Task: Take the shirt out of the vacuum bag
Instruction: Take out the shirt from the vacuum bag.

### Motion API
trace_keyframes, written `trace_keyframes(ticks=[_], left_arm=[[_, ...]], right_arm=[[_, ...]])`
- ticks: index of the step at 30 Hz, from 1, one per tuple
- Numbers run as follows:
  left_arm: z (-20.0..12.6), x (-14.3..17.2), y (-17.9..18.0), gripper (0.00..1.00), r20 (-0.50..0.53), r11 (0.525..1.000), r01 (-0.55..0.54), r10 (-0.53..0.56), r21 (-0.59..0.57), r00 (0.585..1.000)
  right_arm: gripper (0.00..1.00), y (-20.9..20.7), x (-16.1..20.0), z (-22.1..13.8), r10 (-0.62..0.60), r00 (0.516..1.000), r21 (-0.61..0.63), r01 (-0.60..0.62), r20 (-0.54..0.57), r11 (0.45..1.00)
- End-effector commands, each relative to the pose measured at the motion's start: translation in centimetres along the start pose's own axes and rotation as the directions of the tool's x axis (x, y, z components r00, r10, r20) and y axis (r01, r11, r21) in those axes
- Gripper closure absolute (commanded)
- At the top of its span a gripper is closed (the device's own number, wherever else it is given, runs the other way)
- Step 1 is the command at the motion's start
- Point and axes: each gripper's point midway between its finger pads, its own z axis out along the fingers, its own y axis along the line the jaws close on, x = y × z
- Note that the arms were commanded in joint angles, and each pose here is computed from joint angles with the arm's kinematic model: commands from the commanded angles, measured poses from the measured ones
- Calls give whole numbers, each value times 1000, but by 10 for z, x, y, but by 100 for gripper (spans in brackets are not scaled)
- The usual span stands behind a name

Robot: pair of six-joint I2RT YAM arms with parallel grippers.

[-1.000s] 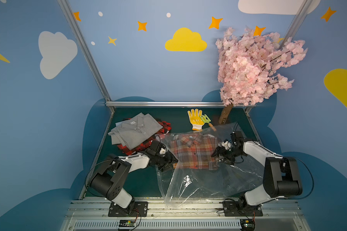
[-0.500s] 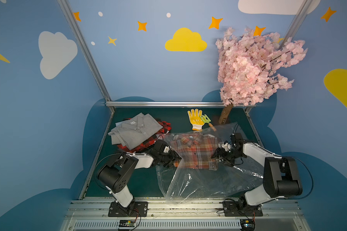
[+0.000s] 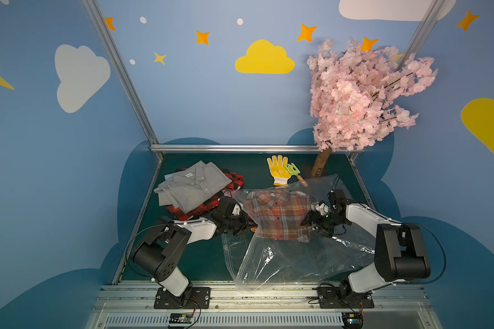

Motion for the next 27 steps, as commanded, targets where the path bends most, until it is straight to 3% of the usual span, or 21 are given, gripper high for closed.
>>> trace_keyframes(ticks=[1,15,21,27], left_arm=[[-8,2,-27,92,-9,996,-67,68,55,998],[-44,19,-54,95,-27,985,-155,157,74,987],[-58,23,-38,95,-16,988,-148,149,32,989],[-76,24,-55,95,4,983,-172,173,70,985]], right_arm=[[14,-5,3,6,11,1000,12,-10,-15,1000],[13,-12,-1,9,37,999,37,-36,-11,999],[12,-19,-9,3,87,996,42,-89,27,995],[11,-27,-19,-6,154,984,28,-157,91,987]])
